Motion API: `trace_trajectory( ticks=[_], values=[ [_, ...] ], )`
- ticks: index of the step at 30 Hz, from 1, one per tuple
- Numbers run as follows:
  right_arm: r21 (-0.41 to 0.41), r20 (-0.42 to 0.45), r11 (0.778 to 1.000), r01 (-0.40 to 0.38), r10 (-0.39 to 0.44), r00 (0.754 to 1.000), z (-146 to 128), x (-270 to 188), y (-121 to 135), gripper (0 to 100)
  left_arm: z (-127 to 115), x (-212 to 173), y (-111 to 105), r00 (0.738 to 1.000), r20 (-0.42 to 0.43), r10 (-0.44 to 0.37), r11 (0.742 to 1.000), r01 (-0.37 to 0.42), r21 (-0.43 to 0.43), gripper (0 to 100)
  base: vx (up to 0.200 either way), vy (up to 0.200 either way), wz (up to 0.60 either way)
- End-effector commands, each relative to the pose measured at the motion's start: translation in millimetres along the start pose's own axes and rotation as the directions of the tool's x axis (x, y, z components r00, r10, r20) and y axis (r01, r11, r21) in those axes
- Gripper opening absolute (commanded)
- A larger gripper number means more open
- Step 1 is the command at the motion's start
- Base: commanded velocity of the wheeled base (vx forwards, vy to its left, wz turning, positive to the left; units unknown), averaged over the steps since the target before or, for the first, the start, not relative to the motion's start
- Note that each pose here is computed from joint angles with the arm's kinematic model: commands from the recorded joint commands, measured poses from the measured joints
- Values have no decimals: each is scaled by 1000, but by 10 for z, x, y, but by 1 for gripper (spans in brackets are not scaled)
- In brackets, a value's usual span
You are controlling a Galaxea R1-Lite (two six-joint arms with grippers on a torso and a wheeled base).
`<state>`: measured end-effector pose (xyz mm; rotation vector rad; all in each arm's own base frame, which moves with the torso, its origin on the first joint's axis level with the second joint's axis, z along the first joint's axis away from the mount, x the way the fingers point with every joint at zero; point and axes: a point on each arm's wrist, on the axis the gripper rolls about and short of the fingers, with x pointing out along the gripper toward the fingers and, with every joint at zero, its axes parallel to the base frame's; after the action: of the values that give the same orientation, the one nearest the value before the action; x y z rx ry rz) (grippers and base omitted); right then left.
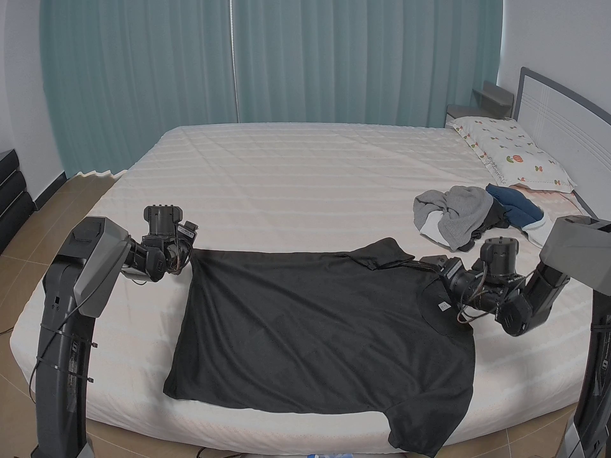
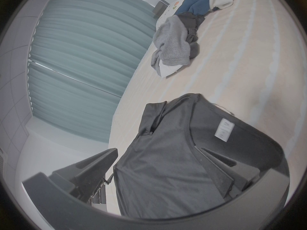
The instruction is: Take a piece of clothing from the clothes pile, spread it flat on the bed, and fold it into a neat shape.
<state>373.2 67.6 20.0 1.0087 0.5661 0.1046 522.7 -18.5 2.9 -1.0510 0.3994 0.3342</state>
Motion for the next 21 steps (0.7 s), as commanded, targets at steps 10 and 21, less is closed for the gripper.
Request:
trace_trajectory(
  ticks=[10,21],
  values=[
    [-169,-40,979,115,-124,992,-159,1292,355,100,170,-379,-79,992,-123,-38,987,18,-159,100,0,0,0],
    [-186,-24,966,181,-189,982,-172,1649,398,100,169,-375,-77,992,-123,-38,988,18,-156,100,0,0,0]
  ],
)
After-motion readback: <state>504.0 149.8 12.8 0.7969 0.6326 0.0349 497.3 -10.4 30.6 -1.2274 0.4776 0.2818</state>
